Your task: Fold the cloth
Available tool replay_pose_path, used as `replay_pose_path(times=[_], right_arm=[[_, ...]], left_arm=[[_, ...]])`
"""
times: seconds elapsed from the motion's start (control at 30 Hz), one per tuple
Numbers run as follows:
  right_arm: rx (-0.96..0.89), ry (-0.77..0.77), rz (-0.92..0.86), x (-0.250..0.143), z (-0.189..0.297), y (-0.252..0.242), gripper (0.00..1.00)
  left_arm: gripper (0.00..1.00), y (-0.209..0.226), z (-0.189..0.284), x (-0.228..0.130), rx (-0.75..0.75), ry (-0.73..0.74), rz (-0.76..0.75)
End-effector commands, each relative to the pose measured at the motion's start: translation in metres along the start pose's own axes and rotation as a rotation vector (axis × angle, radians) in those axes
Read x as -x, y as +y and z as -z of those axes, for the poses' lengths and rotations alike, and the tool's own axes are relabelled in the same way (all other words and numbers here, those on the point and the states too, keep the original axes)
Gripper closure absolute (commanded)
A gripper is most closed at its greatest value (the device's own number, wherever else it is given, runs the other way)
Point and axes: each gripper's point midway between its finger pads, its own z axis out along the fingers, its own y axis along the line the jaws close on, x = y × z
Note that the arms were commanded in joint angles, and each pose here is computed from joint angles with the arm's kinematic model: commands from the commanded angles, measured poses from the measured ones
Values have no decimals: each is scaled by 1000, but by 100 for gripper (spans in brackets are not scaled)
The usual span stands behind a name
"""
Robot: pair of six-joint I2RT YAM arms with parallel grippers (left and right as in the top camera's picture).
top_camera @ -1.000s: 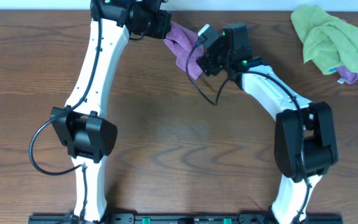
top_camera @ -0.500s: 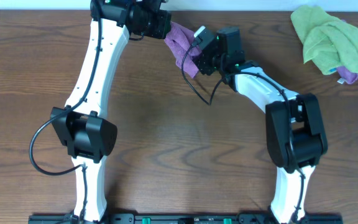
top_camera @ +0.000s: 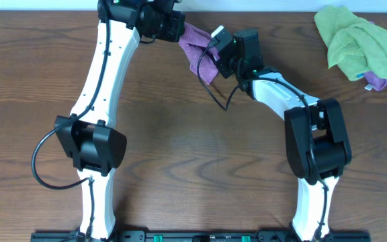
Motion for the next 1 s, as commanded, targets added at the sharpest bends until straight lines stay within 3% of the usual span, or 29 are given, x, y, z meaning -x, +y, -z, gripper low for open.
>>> replay_pose_path(times=[0.0, 0.1, 0.47, 0.97], right_arm=[[-76, -7, -13, 17, 4, -19, 99], [-111, -8, 22, 35, 23, -46, 99], [-380, 22, 142, 78, 103, -119, 99], [-263, 50, 64, 90, 233, -106, 99]], left_arm=[[94, 8, -5, -4, 29, 17, -20], [94, 24, -1, -11, 91, 43, -23], [94, 25, 3, -30, 82, 116, 11], [94, -33, 54, -26, -43, 75, 106]])
